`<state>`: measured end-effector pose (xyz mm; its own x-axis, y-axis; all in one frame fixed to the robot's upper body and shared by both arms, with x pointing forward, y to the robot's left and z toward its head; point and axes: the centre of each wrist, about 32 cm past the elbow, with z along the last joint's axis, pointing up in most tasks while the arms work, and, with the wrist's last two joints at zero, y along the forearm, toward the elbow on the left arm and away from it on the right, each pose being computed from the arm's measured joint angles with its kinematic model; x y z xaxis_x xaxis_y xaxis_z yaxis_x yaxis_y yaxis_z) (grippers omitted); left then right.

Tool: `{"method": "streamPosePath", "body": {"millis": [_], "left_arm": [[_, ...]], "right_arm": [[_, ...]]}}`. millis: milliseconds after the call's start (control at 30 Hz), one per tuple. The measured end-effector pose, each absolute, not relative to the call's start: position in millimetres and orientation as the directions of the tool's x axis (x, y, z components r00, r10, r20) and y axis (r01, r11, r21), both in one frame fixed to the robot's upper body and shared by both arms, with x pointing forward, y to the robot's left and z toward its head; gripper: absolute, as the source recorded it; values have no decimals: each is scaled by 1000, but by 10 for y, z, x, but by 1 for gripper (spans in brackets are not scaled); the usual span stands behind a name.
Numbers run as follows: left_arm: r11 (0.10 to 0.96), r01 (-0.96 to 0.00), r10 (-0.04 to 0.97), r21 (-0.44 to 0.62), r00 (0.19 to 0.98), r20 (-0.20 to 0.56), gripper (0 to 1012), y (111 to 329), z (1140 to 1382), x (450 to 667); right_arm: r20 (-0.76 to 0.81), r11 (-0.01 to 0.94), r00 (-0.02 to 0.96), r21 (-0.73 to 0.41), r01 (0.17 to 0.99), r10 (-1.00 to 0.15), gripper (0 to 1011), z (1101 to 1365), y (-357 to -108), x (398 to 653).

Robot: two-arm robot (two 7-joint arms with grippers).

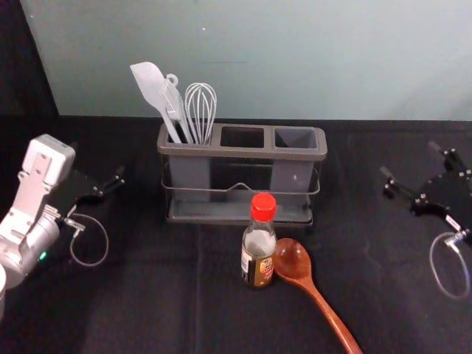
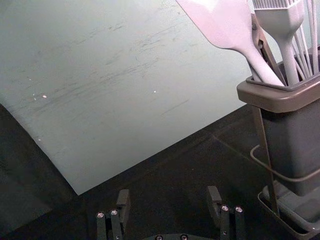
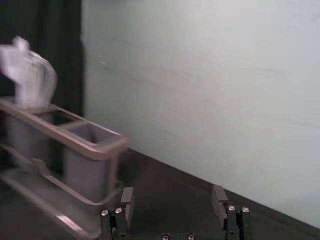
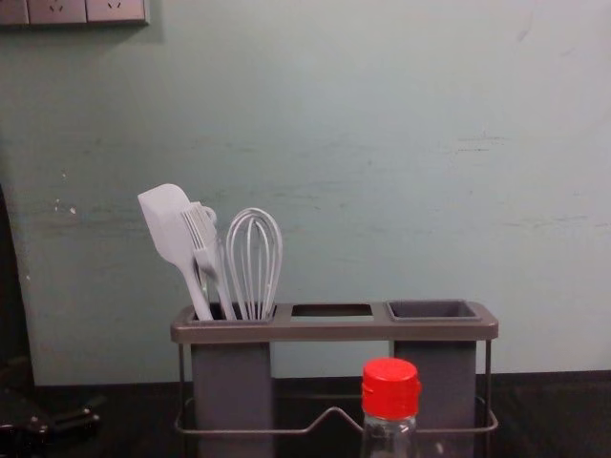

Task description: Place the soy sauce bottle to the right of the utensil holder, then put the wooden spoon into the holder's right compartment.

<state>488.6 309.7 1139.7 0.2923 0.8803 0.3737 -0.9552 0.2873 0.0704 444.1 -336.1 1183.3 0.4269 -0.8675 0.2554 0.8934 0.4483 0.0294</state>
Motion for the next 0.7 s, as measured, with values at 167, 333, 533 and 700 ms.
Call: {"method": "streamPosePath", "body": {"millis": [167, 333, 533, 700], "left_arm": [[287, -955, 880, 70, 292, 374, 1005, 3097, 11398, 4886], [287, -955, 880, 70, 292, 374, 1005, 3097, 11398, 4886], [287, -955, 880, 70, 292, 374, 1005, 3097, 11398, 4886], [287, -955, 880, 70, 292, 374, 1005, 3097, 11398, 4886]], "right_arm": [[198, 543, 527, 34, 839, -826, 1003, 11895, -3423, 4296], [145, 663, 652, 38, 748, -744, 1002, 11932, -3453, 4184], [93, 779, 774, 27, 627, -626, 1003, 11909, -3420, 4175], [56, 849, 847, 1, 529, -528, 1002, 11859, -3339, 4251]]}}
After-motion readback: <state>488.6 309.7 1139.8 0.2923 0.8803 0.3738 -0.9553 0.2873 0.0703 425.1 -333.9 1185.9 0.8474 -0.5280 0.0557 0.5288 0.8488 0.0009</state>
